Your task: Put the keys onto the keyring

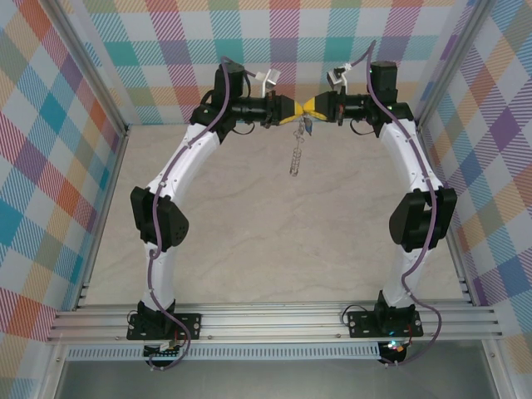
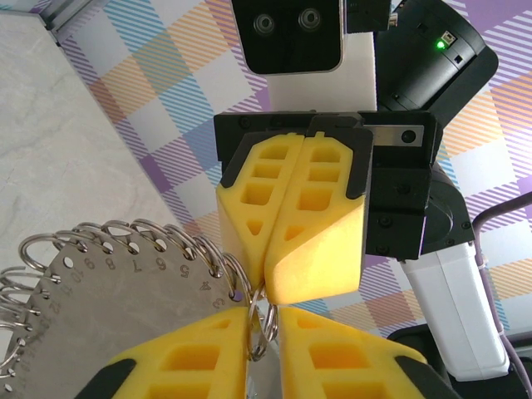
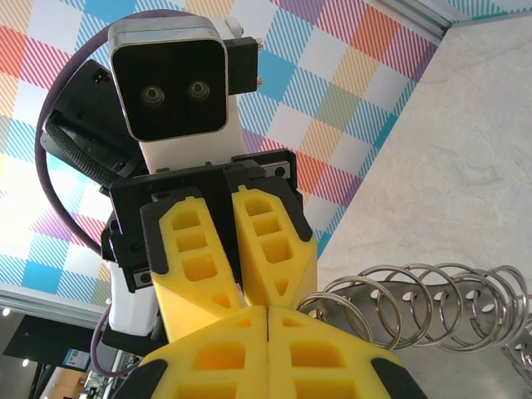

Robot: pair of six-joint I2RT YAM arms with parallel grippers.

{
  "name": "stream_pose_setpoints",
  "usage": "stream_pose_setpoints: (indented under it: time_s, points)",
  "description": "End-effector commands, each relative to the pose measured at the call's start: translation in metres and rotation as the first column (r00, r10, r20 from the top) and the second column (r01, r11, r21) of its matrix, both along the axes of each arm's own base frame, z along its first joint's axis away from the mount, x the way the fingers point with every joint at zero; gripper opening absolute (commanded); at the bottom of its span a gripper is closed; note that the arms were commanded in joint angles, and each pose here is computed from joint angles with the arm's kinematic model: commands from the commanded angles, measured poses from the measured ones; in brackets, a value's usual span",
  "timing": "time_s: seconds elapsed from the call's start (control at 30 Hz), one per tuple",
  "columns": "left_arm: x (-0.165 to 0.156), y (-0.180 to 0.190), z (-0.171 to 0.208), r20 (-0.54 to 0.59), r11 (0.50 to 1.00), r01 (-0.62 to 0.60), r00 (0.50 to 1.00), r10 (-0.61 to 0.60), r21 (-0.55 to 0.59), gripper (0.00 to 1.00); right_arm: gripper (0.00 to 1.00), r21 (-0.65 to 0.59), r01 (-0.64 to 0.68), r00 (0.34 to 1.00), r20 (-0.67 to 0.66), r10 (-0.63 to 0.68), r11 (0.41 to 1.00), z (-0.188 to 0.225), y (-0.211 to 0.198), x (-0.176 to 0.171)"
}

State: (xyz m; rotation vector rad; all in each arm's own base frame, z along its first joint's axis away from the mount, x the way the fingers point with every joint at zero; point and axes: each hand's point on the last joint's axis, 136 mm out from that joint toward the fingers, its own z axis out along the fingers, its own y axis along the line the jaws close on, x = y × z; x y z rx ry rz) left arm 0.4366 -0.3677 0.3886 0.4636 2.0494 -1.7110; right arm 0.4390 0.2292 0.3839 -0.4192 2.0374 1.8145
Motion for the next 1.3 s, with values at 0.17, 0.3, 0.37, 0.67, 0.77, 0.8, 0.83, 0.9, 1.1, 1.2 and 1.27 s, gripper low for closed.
stream_pose_setpoints:
  time_s: [0.17, 0.3, 0.37, 0.67, 0.77, 0.8, 0.83, 0.9, 1.1, 1.2, 1.27]
  points:
    - [-0.01, -0.007, 0.01, 0.051, 0.999, 0.037, 0.998, -0.036, -0.018, 0.0, 0.0, 0.009, 0.002, 0.999, 0.044, -0.002, 1.0, 0.011, 0.003, 0.006]
    - [-0.006, -0.004, 0.012, 0.056, 1.0, 0.009, 0.998, -0.009, -0.015, 0.0, 0.19, 0.007, 0.043, 0.998, 0.04, -0.044, 0.999, 0.014, -0.004, 0.012]
    - [-0.004, -0.003, 0.014, 0.061, 1.0, -0.005, 0.998, 0.006, -0.016, 0.0, 0.32, 0.01, 0.079, 0.996, 0.049, -0.08, 0.997, 0.02, -0.012, 0.015]
    - [0.005, 0.0, 0.042, 0.11, 0.995, -0.061, 0.991, 0.07, -0.083, 0.0, 0.48, 0.007, 0.286, 0.956, 0.061, -0.286, 0.958, 0.024, -0.046, 0.026]
    - [0.006, 0.0, 0.058, 0.14, 0.989, -0.067, 0.986, 0.085, -0.129, 0.0, 0.48, 0.002, 0.362, 0.93, 0.07, -0.361, 0.932, 0.02, -0.053, 0.029]
    - [0.006, 0.001, 0.063, 0.148, 0.988, -0.069, 0.985, 0.09, -0.141, 0.0, 0.49, 0.005, 0.374, 0.925, 0.068, -0.373, 0.927, 0.018, -0.054, 0.03]
    - [0.007, 0.001, 0.069, 0.158, 0.985, -0.067, 0.983, 0.092, -0.157, 0.0, 0.48, 0.013, 0.378, 0.923, 0.075, -0.378, 0.926, 0.02, -0.055, 0.029]
    - [0.006, 0.001, 0.083, 0.19, 0.979, -0.065, 0.976, 0.102, -0.193, 0.0, 0.48, 0.033, 0.381, 0.92, 0.088, -0.382, 0.924, 0.025, -0.055, 0.027]
    - [0.006, 0.003, 0.114, 0.263, 0.962, -0.055, 0.956, 0.127, -0.267, 0.0, 0.49, 0.08, 0.347, 0.924, 0.142, -0.355, 0.935, 0.043, -0.052, 0.019]
    - [0.006, 0.004, 0.125, 0.278, 0.954, -0.05, 0.951, 0.136, -0.295, 0.0, 0.51, 0.101, 0.331, 0.923, 0.172, -0.344, 0.938, 0.053, -0.051, 0.016]
    - [0.009, 0.003, 0.127, 0.28, 0.952, -0.053, 0.949, 0.142, -0.302, 0.0, 0.52, 0.111, 0.329, 0.919, 0.194, -0.345, 0.938, 0.06, -0.051, 0.014]
